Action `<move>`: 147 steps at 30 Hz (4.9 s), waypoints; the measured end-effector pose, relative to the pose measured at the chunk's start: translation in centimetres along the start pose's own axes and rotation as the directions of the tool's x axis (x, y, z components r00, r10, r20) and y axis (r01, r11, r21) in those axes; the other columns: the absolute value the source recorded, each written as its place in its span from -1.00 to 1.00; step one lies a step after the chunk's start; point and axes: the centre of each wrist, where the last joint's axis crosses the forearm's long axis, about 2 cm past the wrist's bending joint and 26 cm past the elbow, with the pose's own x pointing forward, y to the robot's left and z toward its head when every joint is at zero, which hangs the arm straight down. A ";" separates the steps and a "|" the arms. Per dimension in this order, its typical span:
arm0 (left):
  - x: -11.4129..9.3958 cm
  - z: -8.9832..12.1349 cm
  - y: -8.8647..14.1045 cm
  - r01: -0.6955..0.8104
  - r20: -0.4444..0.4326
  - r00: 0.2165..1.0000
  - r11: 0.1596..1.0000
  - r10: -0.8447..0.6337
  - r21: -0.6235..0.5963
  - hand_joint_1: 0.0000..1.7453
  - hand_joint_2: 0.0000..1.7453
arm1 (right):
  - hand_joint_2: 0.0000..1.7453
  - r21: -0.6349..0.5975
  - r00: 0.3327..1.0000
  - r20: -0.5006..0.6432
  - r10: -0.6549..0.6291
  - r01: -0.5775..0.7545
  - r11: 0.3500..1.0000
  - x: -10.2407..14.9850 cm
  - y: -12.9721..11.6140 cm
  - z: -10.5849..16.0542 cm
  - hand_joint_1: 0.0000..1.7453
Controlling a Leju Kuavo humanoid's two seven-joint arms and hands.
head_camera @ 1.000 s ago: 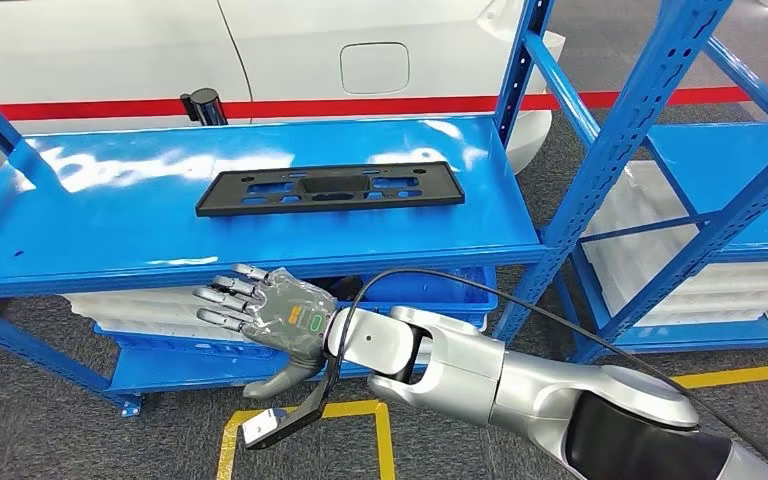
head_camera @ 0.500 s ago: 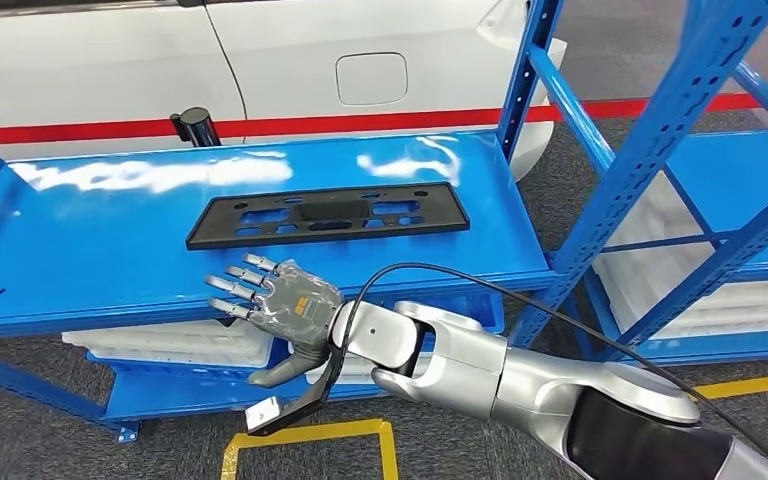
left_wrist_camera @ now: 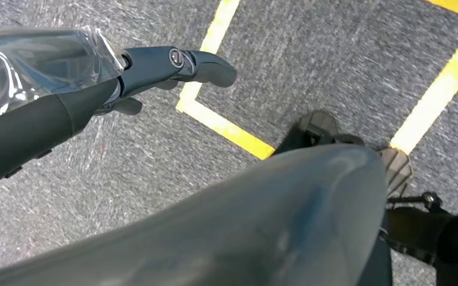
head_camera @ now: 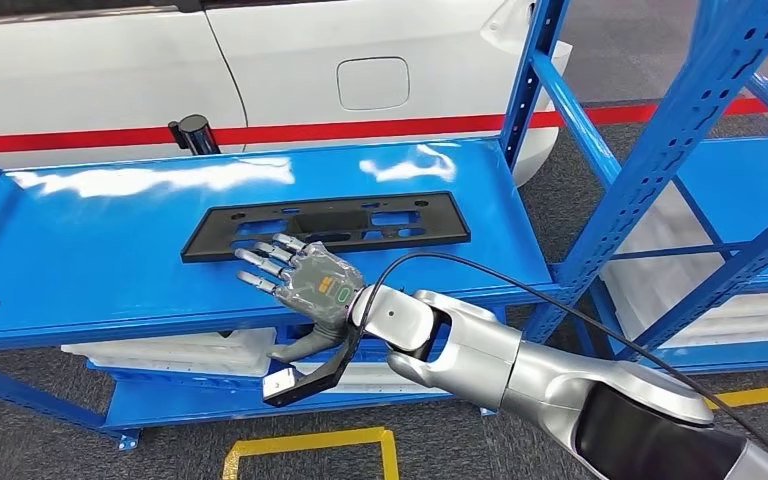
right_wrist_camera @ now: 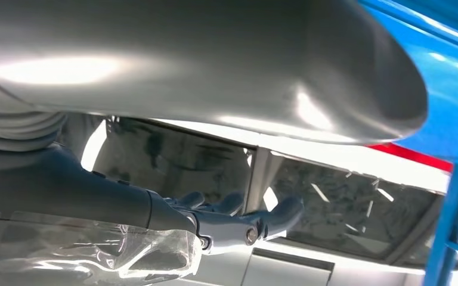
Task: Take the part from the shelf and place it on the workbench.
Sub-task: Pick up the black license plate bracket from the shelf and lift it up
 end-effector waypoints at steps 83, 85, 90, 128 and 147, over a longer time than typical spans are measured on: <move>1.3 0.0 -0.7 0.031 0.062 0.998 0.999 -0.029 -0.034 -1.00 -1.00 | 1.00 0.311 0.962 -0.264 0.076 0.011 0.950 -8.9 2.4 1.2 1.00; 1.3 0.0 -0.8 0.031 0.061 0.998 0.999 -0.029 -0.036 -1.00 -1.00 | 1.00 0.310 0.962 -0.264 0.073 0.013 0.951 -9.0 2.5 1.3 1.00; 1.3 0.1 -0.8 0.031 0.063 0.998 0.999 -0.029 -0.037 -1.00 -1.00 | 1.00 0.267 0.959 -0.280 -0.039 0.116 0.957 -9.0 2.5 1.4 1.00; -0.9 0.4 -1.7 -0.036 0.060 0.998 0.999 0.034 0.019 -1.00 1.00 | 1.00 0.016 0.001 0.331 -0.944 1.000 0.006 -0.7 -2.8 8.8 1.00; -1.9 0.4 -0.7 -0.163 0.227 0.966 0.975 0.127 0.151 -1.00 1.00 | 1.00 0.016 -0.105 0.328 -0.939 0.994 -0.106 4.5 -0.1 15.5 1.00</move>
